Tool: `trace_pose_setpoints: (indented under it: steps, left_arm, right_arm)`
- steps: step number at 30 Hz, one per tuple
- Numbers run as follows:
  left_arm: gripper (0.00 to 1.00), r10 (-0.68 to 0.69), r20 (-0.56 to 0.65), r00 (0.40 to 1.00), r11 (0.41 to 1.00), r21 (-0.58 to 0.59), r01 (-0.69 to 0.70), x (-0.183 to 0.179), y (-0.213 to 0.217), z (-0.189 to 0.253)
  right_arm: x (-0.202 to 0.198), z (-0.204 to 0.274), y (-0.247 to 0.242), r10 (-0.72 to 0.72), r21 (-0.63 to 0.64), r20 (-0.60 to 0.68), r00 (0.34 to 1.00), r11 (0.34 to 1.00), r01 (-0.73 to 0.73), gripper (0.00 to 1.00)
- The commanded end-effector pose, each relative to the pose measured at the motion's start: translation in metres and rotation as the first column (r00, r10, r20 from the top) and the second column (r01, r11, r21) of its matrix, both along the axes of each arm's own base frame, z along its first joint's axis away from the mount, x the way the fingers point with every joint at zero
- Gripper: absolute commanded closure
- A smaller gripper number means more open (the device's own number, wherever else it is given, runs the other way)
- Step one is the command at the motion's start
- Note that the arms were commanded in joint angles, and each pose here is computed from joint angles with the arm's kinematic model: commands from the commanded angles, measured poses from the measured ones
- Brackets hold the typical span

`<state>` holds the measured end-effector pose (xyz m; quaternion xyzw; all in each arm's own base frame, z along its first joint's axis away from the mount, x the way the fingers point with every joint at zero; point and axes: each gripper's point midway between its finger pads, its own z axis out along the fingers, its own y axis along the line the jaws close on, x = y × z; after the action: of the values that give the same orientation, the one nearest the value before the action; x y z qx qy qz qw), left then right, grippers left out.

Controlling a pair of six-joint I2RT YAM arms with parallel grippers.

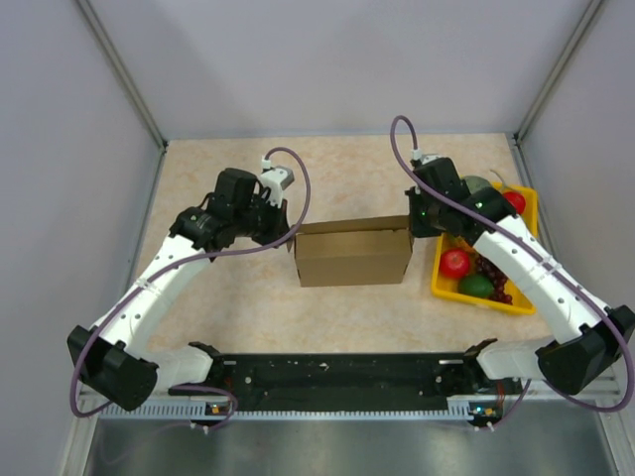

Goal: Fold the paper box

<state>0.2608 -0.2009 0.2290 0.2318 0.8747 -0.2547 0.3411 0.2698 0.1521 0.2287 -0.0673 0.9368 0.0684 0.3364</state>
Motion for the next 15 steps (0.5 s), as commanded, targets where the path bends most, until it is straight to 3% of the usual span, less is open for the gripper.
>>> trace_pose_setpoints:
  steps: [1, 6, 11, 15]
  left_arm:
    - [1.0, -0.079, 0.024, 0.997, 0.993, -0.09, 0.081, -0.004, -0.024, 0.012]
    - [1.0, -0.079, 0.021, 0.997, 0.992, -0.095, 0.08, -0.004, -0.025, 0.013]
    - [1.0, -0.064, -0.012, 0.998, 0.988, -0.144, 0.061, -0.005, -0.031, 0.02]
    - [1.0, -0.08, -0.036, 0.996, 0.982, -0.174, 0.072, -0.008, -0.037, 0.031]
  right_arm:
    - [0.004, 0.016, 0.021, -0.041, 0.129, -0.005, 0.999, 0.991, 0.041, 1.0]
    - [0.003, -0.001, 0.017, -0.051, 0.101, -0.023, 0.998, 0.993, 0.053, 1.0]
    - [0.007, -0.003, 0.022, 0.036, 0.087, 0.089, 0.995, 0.995, -0.044, 1.0]
    - [0.005, -0.013, 0.022, 0.123, 0.033, 0.091, 0.988, 0.991, -0.126, 1.0]
